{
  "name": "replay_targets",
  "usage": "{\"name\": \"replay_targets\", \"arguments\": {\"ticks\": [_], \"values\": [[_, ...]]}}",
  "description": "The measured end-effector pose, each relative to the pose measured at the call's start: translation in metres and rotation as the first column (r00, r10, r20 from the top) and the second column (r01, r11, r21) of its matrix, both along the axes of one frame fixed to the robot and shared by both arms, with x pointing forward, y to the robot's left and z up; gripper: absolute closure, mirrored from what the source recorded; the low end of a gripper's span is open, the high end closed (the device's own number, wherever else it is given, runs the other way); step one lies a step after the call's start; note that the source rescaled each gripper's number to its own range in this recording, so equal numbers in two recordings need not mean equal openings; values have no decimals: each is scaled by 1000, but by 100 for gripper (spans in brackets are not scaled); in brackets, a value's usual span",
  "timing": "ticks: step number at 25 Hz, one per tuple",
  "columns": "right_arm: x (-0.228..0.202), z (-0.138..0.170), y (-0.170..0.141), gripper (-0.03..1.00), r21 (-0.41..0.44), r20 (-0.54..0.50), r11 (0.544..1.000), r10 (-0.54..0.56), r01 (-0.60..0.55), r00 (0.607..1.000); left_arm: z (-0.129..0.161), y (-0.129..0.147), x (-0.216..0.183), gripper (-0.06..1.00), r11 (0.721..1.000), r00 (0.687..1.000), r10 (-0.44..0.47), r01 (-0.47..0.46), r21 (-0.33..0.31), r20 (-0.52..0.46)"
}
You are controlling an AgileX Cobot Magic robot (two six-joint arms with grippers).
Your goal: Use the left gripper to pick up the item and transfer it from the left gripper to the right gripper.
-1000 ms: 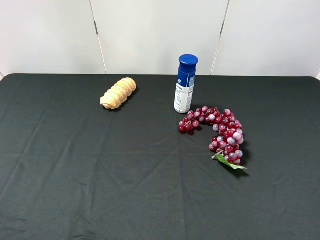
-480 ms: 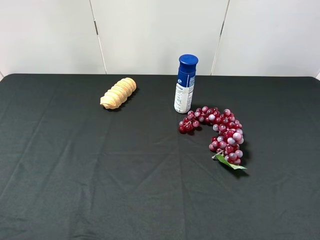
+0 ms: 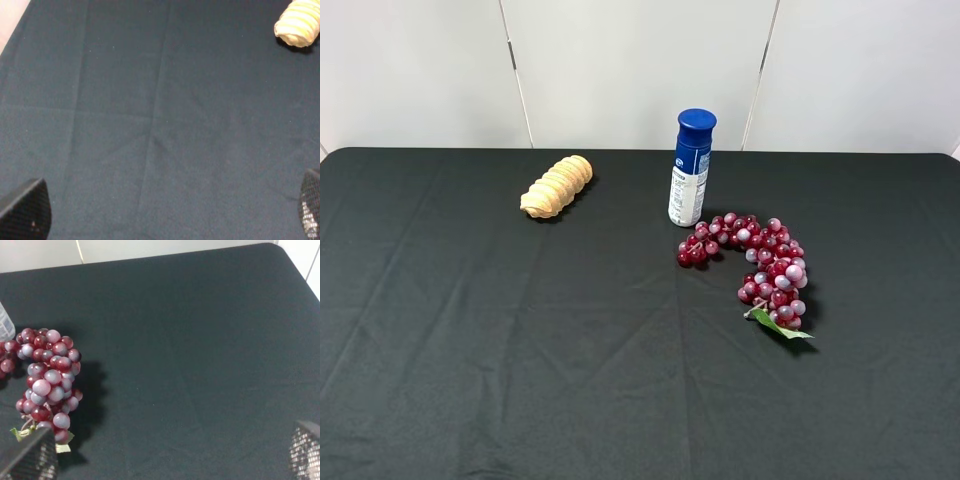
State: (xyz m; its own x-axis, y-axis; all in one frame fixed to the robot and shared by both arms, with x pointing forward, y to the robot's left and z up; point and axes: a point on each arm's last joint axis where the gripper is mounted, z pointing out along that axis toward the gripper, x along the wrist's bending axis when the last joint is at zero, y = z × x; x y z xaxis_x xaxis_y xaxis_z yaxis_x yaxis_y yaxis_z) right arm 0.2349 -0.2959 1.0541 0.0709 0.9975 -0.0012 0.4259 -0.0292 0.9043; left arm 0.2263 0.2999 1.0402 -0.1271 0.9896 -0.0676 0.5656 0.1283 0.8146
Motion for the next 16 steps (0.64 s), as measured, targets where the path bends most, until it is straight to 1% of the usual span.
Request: {"name": "replay_targets", "arguments": {"ticks": [16], "values": [[0,0,0,-3,2,0,1000,-1,1,1000,0,0,0,-4,1000,1000,1,-1,1,0]]}}
